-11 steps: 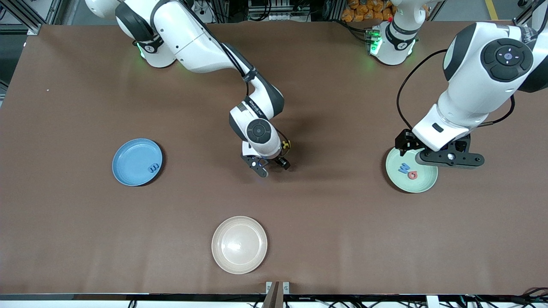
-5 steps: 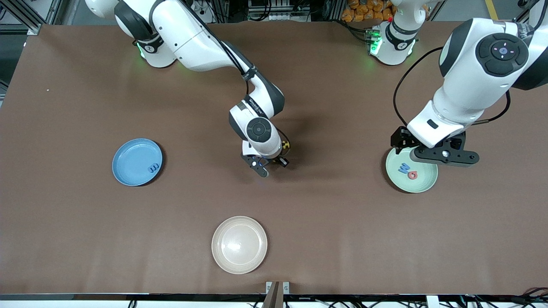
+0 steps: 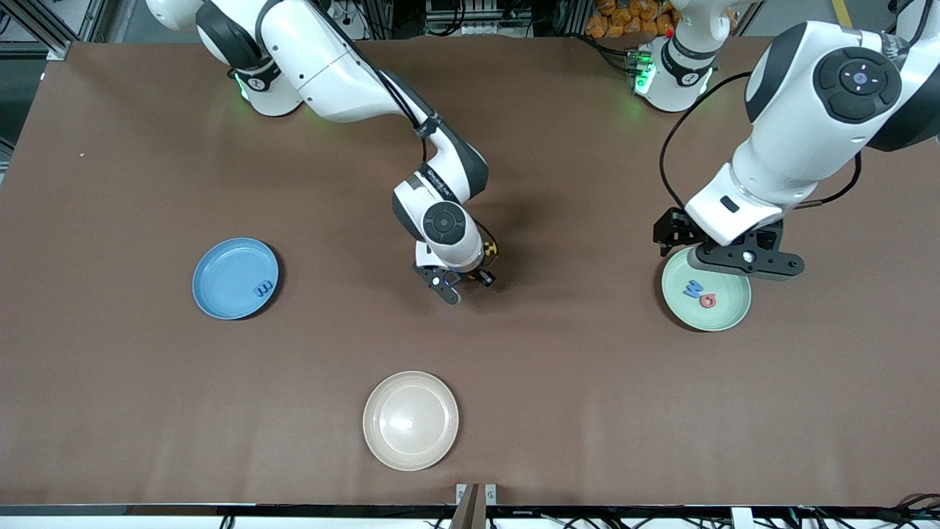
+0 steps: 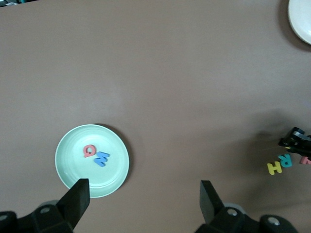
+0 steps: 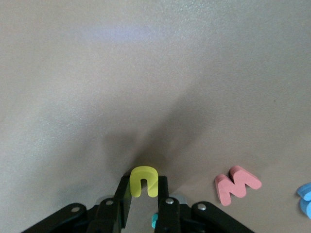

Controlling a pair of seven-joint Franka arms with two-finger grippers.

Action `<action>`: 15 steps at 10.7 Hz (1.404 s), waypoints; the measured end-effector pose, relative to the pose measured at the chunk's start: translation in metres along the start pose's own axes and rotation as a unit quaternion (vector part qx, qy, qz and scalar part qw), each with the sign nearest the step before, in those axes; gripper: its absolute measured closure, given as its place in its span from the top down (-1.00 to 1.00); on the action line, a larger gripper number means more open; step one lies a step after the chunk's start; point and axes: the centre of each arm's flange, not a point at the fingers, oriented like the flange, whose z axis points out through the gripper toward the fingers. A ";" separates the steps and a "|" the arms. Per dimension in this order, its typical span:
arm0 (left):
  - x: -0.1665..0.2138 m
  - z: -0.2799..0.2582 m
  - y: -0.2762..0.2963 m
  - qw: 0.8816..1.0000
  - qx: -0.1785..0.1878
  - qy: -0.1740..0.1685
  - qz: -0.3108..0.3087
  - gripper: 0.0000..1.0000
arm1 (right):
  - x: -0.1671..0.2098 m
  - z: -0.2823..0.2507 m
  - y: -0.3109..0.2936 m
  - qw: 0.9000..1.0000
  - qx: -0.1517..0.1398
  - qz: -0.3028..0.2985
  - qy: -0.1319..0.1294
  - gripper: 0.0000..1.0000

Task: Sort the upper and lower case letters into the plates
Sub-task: 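Carry the u to the blue plate and open the right gripper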

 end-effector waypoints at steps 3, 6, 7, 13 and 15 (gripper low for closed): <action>-0.009 -0.002 0.040 1.000 -0.012 -0.004 0.007 1.00 | 0.022 -0.014 -0.002 1.000 -0.003 0.003 0.000 -0.47; -0.016 0.010 0.069 0.999 -0.030 -0.021 0.021 1.00 | 0.076 -0.075 0.007 1.000 -0.020 -0.012 -0.020 -0.47; -0.017 0.017 0.080 0.999 -0.034 -0.028 0.029 1.00 | 0.102 -0.101 0.015 0.999 -0.024 -0.016 -0.033 -0.47; -0.032 0.093 0.178 0.990 -0.052 -0.041 0.122 1.00 | 0.297 -0.175 0.161 0.995 -0.033 -0.060 -0.071 -0.47; -0.045 0.130 0.221 0.982 -0.025 -0.038 0.185 1.00 | 0.343 -0.181 0.210 0.995 -0.042 -0.062 -0.065 -0.47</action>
